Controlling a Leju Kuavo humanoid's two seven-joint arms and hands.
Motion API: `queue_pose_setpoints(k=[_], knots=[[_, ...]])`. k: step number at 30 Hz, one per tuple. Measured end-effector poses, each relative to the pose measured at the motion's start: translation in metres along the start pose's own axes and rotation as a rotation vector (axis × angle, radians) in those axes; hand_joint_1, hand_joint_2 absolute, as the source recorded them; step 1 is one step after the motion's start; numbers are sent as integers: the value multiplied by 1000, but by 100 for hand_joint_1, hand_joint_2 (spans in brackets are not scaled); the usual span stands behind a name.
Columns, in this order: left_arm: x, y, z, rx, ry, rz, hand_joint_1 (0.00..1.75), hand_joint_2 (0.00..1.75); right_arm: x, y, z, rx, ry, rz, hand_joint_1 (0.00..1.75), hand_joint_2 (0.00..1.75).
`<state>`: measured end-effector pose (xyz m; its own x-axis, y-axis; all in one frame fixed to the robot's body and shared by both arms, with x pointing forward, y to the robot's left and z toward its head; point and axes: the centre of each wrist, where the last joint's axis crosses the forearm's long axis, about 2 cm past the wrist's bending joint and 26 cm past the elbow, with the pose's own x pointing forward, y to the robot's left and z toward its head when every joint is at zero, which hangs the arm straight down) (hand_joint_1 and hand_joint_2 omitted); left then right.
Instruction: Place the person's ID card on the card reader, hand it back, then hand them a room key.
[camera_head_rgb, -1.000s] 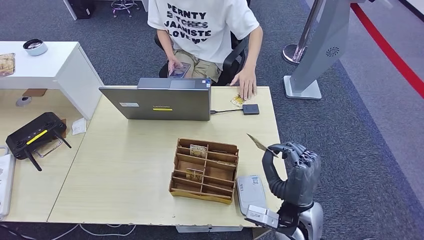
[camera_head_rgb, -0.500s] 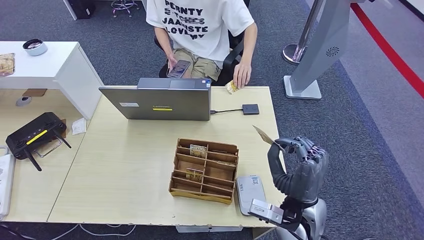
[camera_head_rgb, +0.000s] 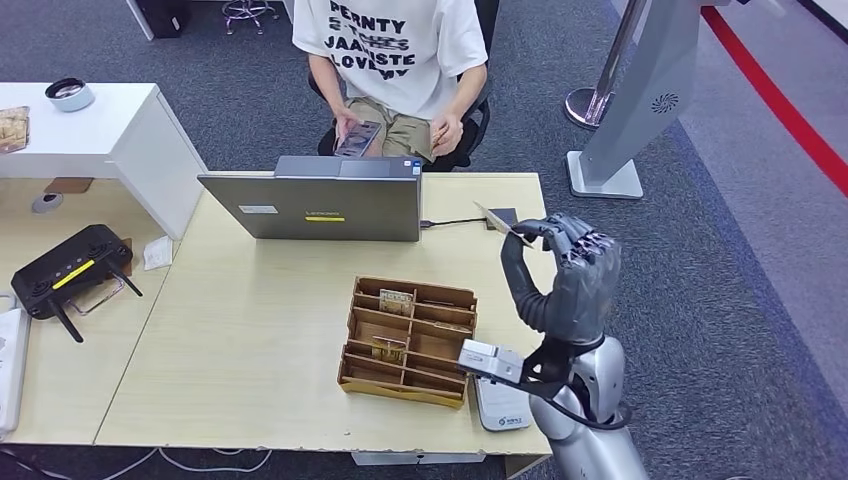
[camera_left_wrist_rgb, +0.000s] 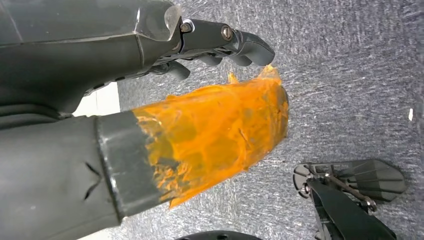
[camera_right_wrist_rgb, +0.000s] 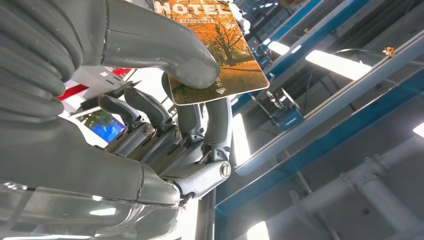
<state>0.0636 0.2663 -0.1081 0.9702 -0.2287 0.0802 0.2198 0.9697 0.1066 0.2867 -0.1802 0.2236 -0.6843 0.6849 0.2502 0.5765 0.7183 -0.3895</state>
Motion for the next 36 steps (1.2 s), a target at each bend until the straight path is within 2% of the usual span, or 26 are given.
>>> queue_pose_setpoints(k=[9, 18, 36], knots=[[13, 3, 1, -6, -12, -44, 0, 0, -11, 27, -38, 64, -112, 62, 175, 175], [24, 5, 2, -8, -29, -96, 0, 0, -27, 39, -66, 128, -247, 197, 175, 175], [37, 7, 3, -12, -49, -144, 0, 0, -41, 49, -83, 225, -359, 375, 175, 175]])
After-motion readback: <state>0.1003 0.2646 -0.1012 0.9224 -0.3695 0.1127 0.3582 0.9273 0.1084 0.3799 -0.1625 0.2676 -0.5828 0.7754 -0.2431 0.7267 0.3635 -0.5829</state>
